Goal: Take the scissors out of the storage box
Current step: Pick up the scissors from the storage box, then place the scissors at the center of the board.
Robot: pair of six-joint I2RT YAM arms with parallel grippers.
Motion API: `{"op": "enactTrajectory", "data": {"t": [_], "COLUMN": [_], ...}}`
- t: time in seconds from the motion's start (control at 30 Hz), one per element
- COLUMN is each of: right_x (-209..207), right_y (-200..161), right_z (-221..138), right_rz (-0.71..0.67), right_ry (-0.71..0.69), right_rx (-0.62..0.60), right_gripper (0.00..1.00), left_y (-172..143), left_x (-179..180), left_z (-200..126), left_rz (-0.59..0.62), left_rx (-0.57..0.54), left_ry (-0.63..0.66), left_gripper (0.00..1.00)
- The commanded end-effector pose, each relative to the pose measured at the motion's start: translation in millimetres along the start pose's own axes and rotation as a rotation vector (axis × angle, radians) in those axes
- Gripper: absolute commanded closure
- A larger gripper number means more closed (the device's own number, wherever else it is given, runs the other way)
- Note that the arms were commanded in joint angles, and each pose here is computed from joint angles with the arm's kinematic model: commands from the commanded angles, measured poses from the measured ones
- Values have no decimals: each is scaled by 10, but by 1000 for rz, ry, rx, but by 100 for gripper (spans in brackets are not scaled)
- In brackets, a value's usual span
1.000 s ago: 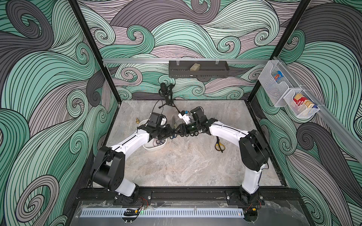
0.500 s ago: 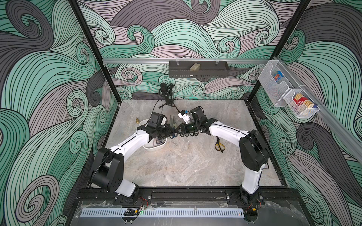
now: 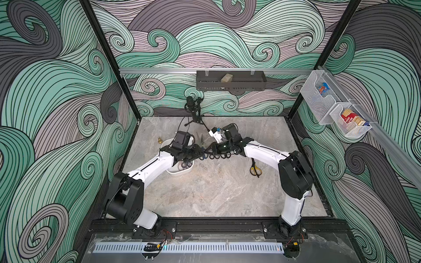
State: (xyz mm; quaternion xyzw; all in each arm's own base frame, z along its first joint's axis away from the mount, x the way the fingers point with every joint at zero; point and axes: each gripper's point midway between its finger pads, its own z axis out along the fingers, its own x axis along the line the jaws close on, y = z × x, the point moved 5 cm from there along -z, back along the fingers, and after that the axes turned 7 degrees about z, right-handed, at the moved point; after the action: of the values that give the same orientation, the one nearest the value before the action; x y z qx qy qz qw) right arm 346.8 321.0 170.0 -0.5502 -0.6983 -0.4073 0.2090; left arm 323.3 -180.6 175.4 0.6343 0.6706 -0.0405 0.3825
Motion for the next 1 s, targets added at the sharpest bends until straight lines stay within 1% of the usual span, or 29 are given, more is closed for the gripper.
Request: {"op": "enactTrajectory", "data": {"t": [0.0,0.03,0.07,0.13,0.27,0.37,0.47,0.57,0.73,0.97], "right_x": [63,43,16,-70,-333,-537,-738,-921,-1174,-1336], "right_y": [-31,-25,-24,-19,-90,-213,-414,-646,-993,-1275], "right_z": [25,9,-10,-84,-366,-651,-906,-1070,-1138,-1192], "right_rz": [-6,-3,1,19,72,119,180,241,330,383], "right_ry": [2,-6,-14,-31,-68,-80,-78,-74,-85,-126], "right_rx": [6,0,-5,-20,-50,-74,-84,-83,-52,-51], "right_gripper": [94,94,94,94,95,94,93,92,93,93], "left_y": [144,141,164,182,234,289,354,415,467,460], "left_x": [-329,-335,-372,-371,-305,-158,70,285,570,684], "left_z": [-187,-189,-279,-342,-440,-490,-534,-569,-619,-708], "left_rz": [75,80,91,99,107,97,47,-6,-72,-80], "left_rx": [-68,-65,-86,-99,-135,-158,-170,-174,-181,-197], "left_ry": [-131,-132,-143,-143,-130,-102,-80,-72,-38,-13], "left_gripper": [49,49,49,49,49,49,49,49,49,49]}}
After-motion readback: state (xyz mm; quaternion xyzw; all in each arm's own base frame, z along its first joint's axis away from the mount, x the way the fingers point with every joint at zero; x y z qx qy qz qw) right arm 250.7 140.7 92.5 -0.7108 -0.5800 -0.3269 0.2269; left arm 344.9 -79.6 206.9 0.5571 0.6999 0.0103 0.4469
